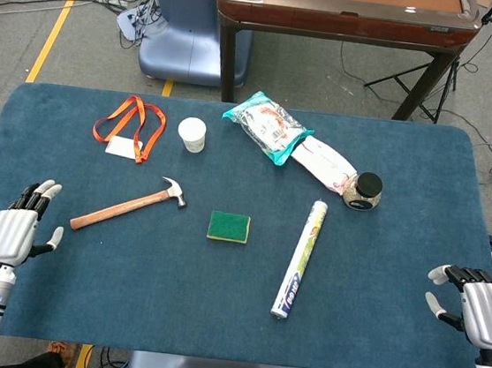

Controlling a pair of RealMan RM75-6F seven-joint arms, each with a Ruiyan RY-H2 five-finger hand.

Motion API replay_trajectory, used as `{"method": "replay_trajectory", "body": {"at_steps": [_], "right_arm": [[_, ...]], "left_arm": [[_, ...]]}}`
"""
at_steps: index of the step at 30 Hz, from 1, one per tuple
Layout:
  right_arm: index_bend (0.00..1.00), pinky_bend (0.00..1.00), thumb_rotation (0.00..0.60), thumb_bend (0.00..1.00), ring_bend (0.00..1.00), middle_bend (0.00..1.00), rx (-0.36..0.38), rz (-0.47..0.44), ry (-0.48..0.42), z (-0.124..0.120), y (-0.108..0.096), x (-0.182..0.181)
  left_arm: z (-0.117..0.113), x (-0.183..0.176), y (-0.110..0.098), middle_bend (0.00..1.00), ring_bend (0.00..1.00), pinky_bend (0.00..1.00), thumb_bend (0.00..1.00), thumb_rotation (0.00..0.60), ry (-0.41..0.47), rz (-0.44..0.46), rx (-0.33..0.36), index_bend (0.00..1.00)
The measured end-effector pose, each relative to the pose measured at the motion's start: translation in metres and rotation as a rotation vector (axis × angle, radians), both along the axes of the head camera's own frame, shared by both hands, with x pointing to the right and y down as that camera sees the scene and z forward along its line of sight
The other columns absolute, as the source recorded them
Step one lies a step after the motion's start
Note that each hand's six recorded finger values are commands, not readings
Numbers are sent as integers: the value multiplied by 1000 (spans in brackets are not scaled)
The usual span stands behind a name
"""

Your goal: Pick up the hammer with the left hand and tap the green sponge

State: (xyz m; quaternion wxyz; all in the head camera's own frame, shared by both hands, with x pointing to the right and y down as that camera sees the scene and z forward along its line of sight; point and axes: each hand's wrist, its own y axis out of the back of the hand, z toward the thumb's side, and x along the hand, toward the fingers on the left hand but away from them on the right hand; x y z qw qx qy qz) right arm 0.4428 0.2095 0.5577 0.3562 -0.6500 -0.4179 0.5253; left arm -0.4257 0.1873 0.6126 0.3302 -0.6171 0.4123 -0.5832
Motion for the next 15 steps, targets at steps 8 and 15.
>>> {"method": "replay_trajectory", "body": {"at_steps": [8, 15], "right_arm": [[473, 415, 600, 258, 449, 517, 0, -1, -1, -2, 1, 1], [473, 415, 600, 258, 449, 517, 0, 26, 0, -7, 2, 6]], "left_arm": [[-23, 1, 27, 90, 55, 223, 358, 600, -39, 0, 40, 125], [-26, 8, 40, 90, 55, 194, 358, 600, -48, 28, 52, 125]]}}
